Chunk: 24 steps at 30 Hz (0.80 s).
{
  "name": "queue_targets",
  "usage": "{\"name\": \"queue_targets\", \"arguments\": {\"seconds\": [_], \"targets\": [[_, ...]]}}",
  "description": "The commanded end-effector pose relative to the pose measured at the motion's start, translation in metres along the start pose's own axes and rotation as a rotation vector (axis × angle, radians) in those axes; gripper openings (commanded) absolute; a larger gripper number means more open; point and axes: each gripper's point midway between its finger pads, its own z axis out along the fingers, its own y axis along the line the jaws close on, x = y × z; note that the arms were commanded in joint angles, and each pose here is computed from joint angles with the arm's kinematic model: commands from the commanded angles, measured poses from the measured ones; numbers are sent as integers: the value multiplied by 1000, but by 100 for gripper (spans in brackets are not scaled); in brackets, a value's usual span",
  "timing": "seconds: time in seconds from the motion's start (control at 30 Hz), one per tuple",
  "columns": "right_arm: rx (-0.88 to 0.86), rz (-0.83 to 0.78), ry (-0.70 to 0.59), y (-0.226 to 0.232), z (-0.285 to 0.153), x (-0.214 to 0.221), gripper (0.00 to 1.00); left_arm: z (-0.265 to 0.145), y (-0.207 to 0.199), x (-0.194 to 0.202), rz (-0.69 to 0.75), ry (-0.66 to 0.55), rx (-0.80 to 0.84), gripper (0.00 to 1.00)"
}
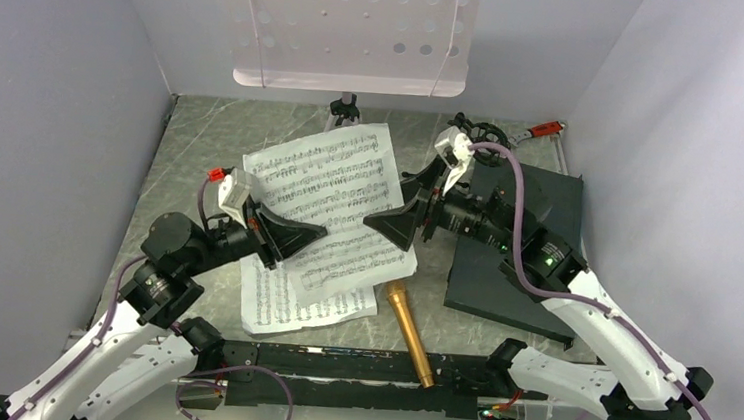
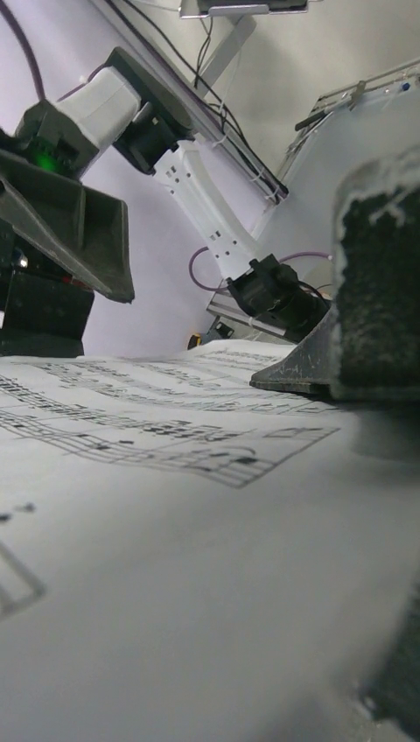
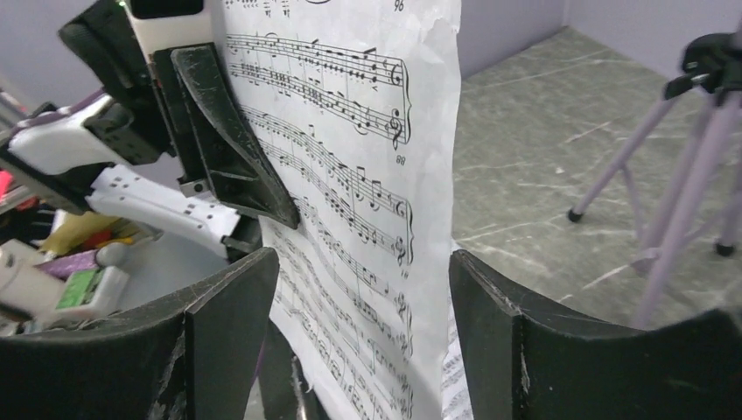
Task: Set up the instrument practice props
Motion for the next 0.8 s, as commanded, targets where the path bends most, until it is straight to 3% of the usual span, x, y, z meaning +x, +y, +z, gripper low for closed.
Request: {"name": "queue_targets", "arguments": {"seconds": [0.0, 0.23, 0.67, 0.77], "targets": [[103, -64, -44, -9, -11, -28, 76, 6, 6, -26, 15, -30, -79, 3], [292, -120, -31, -36, -24, -45, 80, 18, 16, -38, 30, 53, -159, 3], [521, -167, -51, -63, -44, -99, 83, 42, 0, -80, 190, 66, -73, 3], [548, -173, -78, -67, -52, -113, 87, 48, -3, -86, 213, 72, -51, 3]]}}
